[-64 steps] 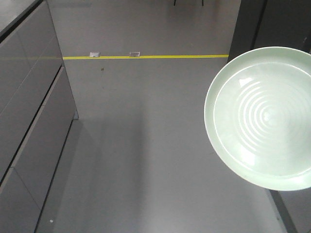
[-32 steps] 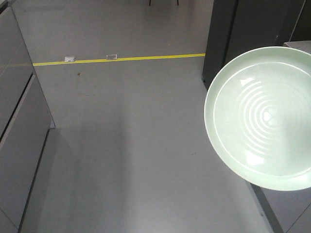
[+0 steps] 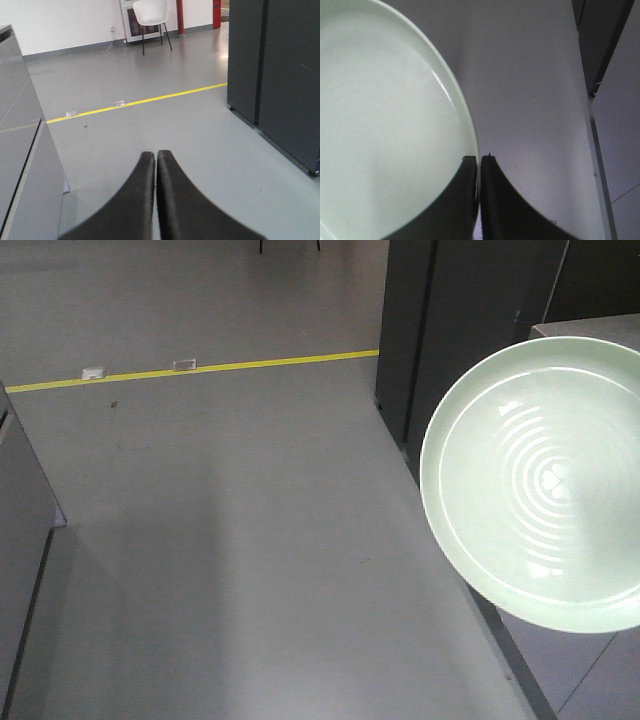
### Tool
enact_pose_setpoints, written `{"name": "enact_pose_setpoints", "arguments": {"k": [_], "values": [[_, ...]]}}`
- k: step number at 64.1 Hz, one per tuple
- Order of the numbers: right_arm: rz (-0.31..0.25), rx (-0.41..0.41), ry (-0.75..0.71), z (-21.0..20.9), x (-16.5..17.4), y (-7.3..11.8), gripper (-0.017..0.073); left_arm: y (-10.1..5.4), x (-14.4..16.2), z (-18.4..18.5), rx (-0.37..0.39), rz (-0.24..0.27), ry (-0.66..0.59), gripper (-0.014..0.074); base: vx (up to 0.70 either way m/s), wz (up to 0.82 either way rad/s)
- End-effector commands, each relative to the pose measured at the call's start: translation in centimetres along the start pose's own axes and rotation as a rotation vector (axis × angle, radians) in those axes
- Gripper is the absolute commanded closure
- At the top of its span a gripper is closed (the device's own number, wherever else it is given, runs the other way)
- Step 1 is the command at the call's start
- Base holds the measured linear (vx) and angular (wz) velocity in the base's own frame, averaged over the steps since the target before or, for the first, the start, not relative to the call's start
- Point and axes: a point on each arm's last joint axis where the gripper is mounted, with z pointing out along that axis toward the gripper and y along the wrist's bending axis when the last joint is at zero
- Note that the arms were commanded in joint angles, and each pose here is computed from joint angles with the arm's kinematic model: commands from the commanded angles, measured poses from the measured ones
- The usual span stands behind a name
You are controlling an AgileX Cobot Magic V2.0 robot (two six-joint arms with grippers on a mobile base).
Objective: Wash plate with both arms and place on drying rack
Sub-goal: 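Keep holding the plate while driving toward the counter with the plant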
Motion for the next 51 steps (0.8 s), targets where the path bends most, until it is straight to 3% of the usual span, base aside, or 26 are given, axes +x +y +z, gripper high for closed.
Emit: {"name": "enact_pose_setpoints", "arguments": {"k": [1,51], "values": [[-0.006,-0.028,-0.038,-0.62,-0.49,0.59,0.0566,-0.2,0.15,0.06,0.022,0.001,-0.053,0.06,0.08,-0.2],[-0.006,-0.028,-0.038,-0.62,-0.49,0.59,0.0566,-0.2,0.15,0.06,0.022,0.001,-0.053,0.06,0.08,-0.19]]}}
